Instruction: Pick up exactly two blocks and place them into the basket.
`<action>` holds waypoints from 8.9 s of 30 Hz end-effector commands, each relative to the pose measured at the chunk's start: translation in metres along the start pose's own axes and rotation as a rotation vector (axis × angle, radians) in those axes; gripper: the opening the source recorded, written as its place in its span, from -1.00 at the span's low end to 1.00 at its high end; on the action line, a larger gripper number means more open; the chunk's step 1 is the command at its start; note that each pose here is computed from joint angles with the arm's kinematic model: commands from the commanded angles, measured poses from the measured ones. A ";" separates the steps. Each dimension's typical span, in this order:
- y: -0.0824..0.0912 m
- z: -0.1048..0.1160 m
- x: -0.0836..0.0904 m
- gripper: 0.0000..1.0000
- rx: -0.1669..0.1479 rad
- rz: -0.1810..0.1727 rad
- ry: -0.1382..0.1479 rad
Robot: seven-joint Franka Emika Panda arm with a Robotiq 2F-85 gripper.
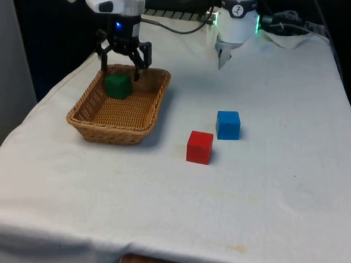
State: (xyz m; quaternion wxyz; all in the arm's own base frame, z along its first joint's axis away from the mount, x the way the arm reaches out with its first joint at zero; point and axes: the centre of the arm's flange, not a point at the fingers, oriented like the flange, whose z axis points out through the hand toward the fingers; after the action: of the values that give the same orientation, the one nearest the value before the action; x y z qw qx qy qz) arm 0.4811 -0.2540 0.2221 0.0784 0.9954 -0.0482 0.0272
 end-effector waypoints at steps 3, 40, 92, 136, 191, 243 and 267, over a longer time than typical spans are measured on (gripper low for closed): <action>-0.001 0.000 0.000 1.00 0.004 0.000 0.001; -0.090 -0.092 0.008 1.00 0.061 -0.030 0.036; -0.259 -0.101 0.049 1.00 0.092 -0.103 0.045; -0.291 -0.022 0.070 1.00 0.079 -0.268 0.059; -0.283 -0.044 0.075 -0.96 0.063 -0.283 0.049; -0.143 -0.082 0.132 -0.96 0.026 -0.301 0.080; -0.065 -0.057 0.131 -0.96 -0.007 -0.288 0.063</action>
State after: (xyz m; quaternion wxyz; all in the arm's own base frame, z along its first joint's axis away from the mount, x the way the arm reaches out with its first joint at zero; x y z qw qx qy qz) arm 0.6137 -0.1916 0.2770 0.0893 0.9903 0.0960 0.0453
